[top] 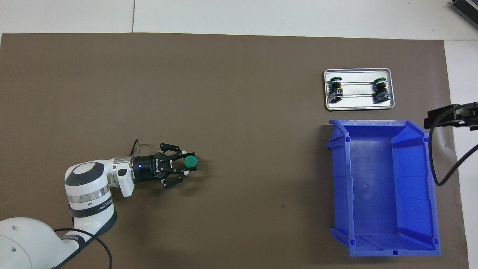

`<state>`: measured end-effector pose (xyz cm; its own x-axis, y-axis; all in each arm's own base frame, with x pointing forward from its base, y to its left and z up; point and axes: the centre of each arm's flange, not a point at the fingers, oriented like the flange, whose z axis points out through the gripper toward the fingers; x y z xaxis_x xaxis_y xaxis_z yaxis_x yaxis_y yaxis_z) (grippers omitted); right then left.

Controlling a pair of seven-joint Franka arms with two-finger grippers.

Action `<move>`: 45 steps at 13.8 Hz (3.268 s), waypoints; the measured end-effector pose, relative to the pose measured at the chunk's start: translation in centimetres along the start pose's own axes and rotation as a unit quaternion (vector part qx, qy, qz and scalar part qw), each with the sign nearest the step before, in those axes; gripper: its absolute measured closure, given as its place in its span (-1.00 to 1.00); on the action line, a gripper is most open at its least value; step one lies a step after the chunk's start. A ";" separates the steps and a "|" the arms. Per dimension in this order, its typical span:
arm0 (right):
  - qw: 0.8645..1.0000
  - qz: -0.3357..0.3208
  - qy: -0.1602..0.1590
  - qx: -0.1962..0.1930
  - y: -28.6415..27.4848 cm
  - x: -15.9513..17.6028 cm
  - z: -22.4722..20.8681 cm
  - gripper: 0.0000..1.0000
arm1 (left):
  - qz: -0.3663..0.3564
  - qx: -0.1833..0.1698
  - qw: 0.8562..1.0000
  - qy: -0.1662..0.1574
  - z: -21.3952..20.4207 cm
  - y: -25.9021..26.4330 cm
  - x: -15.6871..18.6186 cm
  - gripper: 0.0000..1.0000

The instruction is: Place and press button with both arms

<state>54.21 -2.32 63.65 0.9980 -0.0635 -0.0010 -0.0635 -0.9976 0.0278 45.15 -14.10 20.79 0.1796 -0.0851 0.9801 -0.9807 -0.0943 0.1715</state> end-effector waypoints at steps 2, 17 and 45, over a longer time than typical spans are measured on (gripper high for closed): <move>1.000 0.000 -0.001 0.000 0.0 0.0 0.1 -1.00 | 0.000 0.002 1.000 0.000 -0.1 -0.1 0.0 -0.15; 1.000 0.000 -0.001 0.000 0.0 0.0 0.1 -1.00 | -0.097 0.001 0.993 0.070 -2.2 -7.9 11.0 -0.87; 1.000 0.001 -0.002 0.000 0.1 0.0 0.2 -1.00 | -0.403 0.377 0.671 -0.495 7.5 7.0 36.1 -0.43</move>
<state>54.17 -2.47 63.50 0.9978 -0.0661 -0.0044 -0.0660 -0.9974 0.0278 45.37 -25.24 56.61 0.9577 -0.2875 -0.0120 -0.2831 -0.9489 0.1396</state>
